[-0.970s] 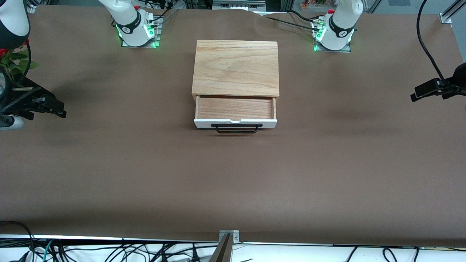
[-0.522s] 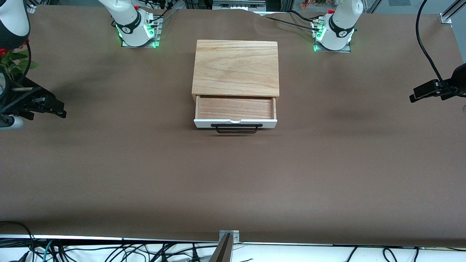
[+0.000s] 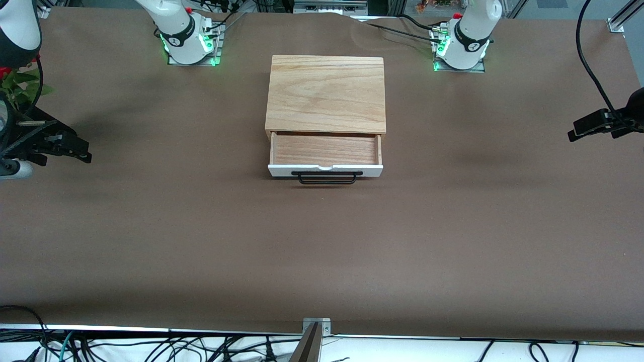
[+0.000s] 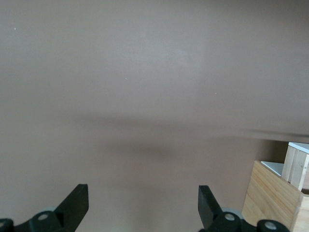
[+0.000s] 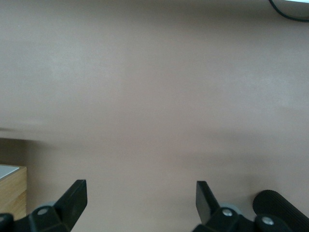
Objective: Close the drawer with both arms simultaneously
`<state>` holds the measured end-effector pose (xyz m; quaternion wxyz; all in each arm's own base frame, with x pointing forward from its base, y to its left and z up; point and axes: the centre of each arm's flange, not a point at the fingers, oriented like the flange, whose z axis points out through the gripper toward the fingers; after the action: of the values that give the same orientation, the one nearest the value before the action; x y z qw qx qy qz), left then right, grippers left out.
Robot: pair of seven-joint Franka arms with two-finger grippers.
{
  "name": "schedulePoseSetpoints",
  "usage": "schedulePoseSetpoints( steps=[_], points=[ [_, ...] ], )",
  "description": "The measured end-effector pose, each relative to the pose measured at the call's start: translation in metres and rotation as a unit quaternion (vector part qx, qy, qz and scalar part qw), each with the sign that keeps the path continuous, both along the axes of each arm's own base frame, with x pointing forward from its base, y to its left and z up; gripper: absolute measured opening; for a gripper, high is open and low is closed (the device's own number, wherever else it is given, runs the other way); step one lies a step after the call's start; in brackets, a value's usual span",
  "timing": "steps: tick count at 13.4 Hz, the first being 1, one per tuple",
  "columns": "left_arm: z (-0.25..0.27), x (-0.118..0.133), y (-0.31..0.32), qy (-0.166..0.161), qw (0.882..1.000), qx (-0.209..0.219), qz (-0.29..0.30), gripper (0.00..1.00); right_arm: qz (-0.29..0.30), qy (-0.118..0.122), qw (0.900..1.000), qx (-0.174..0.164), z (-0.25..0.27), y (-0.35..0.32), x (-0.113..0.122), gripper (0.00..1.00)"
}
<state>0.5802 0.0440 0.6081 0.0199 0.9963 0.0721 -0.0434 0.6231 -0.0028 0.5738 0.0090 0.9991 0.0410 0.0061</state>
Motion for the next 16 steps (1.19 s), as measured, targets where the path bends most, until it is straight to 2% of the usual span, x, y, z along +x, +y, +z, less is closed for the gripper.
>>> schedulePoseSetpoints(
  steps=[3, 11, 14, 16],
  points=[
    [-0.007, 0.003, -0.003, 0.008, 1.000, -0.002, 0.021, 1.00, 0.000, 0.001, 1.000, 0.000, 0.000, 0.000, 0.000, 1.00],
    [-0.094, 0.040, -0.042, 0.083, 0.989, -0.110, 0.049, 1.00, 0.001, 0.002, 1.000, 0.001, -0.001, 0.001, 0.000, 1.00],
    [-0.120, 0.051, -0.079, 0.105, 0.981, -0.142, 0.074, 1.00, 0.006, 0.011, 1.000, 0.008, -0.010, 0.009, 0.001, 1.00],
    [-0.133, 0.059, -0.095, 0.109, 0.976, -0.167, 0.088, 1.00, 0.013, 0.026, 0.999, 0.031, -0.028, 0.025, 0.006, 1.00]
  ],
)
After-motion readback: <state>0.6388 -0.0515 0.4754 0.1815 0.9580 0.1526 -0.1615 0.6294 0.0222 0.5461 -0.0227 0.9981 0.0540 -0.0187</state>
